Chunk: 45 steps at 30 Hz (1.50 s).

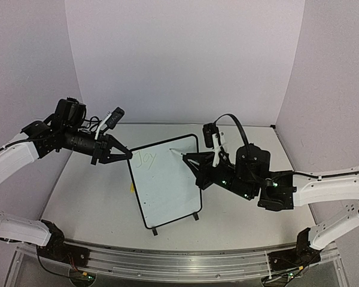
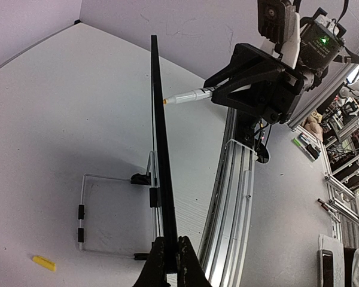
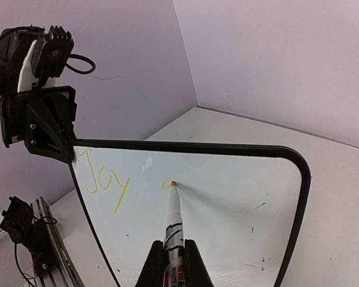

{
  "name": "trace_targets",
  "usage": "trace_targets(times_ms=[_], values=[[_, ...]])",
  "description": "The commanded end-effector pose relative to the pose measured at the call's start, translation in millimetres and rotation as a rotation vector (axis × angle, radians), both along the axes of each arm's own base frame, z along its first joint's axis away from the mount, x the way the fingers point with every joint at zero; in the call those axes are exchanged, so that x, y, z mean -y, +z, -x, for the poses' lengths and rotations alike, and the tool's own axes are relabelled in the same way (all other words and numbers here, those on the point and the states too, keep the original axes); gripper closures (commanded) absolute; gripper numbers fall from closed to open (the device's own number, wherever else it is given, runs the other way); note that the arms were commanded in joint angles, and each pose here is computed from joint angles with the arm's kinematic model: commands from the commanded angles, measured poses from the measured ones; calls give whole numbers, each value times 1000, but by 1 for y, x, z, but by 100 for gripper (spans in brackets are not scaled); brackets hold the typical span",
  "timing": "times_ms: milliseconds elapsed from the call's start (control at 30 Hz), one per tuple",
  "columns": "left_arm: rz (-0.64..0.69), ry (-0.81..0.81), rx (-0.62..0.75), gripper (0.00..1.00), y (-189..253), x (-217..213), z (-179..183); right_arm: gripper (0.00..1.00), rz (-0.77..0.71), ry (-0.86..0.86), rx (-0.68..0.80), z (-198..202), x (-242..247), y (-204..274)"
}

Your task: Write a sentence on the whiteboard

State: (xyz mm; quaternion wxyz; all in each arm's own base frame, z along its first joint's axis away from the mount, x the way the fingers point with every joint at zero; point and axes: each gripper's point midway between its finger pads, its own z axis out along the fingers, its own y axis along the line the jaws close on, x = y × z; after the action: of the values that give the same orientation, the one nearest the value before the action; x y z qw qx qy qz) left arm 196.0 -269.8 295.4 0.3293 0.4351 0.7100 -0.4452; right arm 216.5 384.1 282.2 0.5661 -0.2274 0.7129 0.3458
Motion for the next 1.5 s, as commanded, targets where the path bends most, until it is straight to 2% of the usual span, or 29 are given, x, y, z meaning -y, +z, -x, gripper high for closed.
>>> trace_targets(times_ms=[0,600,900,1467], values=[[27,-36,17,100,7,3,6,100,-61,-48,42,-6,9,30],[28,-37,17,100,7,3,6,100,5,-12,-87,1,4,-20],[27,-37,16,100,7,2,6,100,26,-1,-118,4,3,-30],[27,-37,15,100,6,3,6,100,1,-56,-36,-3,16,3]])
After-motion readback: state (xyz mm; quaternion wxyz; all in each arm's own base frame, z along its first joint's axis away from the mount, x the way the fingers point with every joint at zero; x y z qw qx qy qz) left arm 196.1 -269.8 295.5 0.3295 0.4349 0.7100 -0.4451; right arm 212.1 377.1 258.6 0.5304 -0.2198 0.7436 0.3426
